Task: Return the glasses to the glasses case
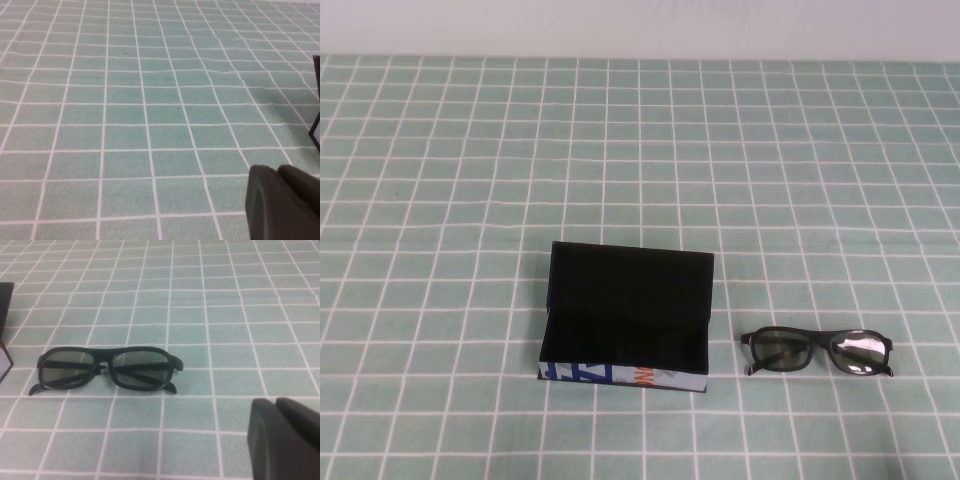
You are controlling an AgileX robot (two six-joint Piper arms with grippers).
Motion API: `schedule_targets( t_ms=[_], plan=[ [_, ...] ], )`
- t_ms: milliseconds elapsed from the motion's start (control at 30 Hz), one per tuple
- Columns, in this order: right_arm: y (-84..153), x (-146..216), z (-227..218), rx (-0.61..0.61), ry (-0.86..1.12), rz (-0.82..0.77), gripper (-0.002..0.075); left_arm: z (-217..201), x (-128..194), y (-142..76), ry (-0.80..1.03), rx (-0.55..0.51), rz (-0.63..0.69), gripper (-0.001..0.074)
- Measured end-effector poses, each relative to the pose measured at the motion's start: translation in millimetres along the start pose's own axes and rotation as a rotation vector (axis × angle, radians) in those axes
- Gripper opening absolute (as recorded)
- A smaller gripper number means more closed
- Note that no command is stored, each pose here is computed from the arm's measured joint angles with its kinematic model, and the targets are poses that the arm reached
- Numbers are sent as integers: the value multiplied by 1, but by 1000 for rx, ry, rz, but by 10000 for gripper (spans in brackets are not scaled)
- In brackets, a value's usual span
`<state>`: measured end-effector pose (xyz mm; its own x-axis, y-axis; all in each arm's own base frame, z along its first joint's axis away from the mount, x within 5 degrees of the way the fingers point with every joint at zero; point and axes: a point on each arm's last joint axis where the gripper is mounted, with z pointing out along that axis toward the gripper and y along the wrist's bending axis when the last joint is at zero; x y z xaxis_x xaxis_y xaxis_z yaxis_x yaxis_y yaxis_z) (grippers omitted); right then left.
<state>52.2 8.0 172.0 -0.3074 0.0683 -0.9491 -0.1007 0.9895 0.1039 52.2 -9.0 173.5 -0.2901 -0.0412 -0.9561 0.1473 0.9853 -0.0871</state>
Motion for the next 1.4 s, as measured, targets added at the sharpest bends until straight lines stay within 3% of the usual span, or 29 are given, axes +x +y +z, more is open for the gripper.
schedule_targets(
  t_ms=[900,1400],
  plan=[
    [-1,0,0,10,0,-27,-12,0,0,0,0,0,0,-2],
    [-1,-2,0,16,-23,-44,-12,0,-2,2,-24,-20,62,-2]
  ],
)
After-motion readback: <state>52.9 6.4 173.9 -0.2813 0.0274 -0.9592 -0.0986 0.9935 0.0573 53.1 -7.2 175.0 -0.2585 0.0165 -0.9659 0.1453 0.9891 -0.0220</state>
